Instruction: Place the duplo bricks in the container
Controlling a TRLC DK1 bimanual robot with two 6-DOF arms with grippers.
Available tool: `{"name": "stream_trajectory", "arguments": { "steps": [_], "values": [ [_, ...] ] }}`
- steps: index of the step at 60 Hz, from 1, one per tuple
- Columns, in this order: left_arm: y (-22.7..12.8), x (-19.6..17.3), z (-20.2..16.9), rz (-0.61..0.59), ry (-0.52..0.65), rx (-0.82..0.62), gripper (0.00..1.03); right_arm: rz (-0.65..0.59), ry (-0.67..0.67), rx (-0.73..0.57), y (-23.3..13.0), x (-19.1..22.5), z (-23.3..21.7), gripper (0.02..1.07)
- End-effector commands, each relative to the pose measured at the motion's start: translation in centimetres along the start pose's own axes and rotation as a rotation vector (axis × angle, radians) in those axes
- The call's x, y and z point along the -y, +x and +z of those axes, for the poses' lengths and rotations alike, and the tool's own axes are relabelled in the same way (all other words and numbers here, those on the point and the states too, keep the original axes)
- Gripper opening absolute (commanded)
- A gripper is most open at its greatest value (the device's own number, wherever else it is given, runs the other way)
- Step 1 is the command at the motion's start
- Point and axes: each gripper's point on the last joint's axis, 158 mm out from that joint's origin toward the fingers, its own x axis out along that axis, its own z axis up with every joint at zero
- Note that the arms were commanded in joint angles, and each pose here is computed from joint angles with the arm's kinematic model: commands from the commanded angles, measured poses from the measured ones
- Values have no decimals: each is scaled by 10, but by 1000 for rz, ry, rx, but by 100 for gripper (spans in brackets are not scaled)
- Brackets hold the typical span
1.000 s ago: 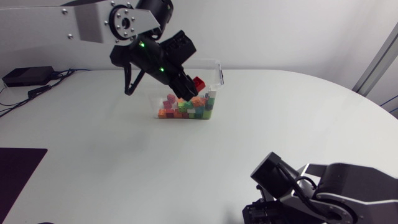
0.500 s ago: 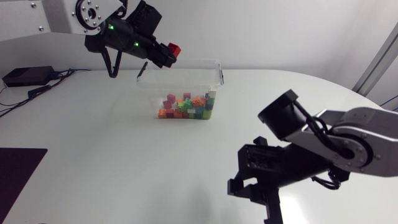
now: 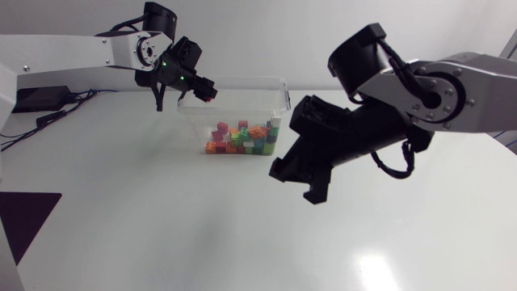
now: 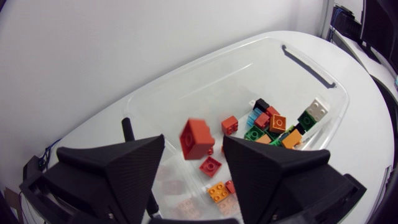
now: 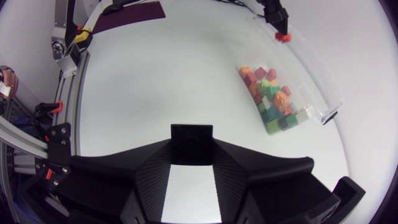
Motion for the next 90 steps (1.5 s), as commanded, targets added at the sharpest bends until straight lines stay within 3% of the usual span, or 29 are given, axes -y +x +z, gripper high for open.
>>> {"name": "stream_trajectory", "arguments": {
  "steps": [1, 10, 20, 40, 59, 65, 70, 72, 81, 90],
  "values": [
    [4, -19, 4, 44, -31, 12, 99, -38, 38, 32, 0, 20, 18, 33],
    [-9, -39, 6, 88, -54, 18, 99, -93, 67, 74, 0, 56, 48, 33],
    [-52, -52, 14, 122, -75, 56, 99, -157, 117, 150, 4, 98, 85, 33],
    [-134, -38, 15, 145, -62, 143, 99, -258, 198, 242, 38, 172, 125, 33],
    [-174, -21, 4, 153, -52, 212, 99, -358, 239, 292, 81, 229, 139, 34],
    [-183, -20, -1, 162, -52, 230, 99, -383, 245, 279, 98, 243, 136, 52],
    [-191, -18, -6, 172, -50, 248, 99, -402, 247, 258, 115, 250, 131, 87],
    [-193, -18, -9, 174, -50, 249, 99, -415, 243, 253, 119, 253, 131, 95],
    [-209, -14, -13, 193, -38, 292, 99, -431, 249, 236, 123, 255, 126, 101],
    [-222, -11, -23, 207, -23, 305, 99, -490, 262, 233, 95, 259, 115, 102]
  ]
}}
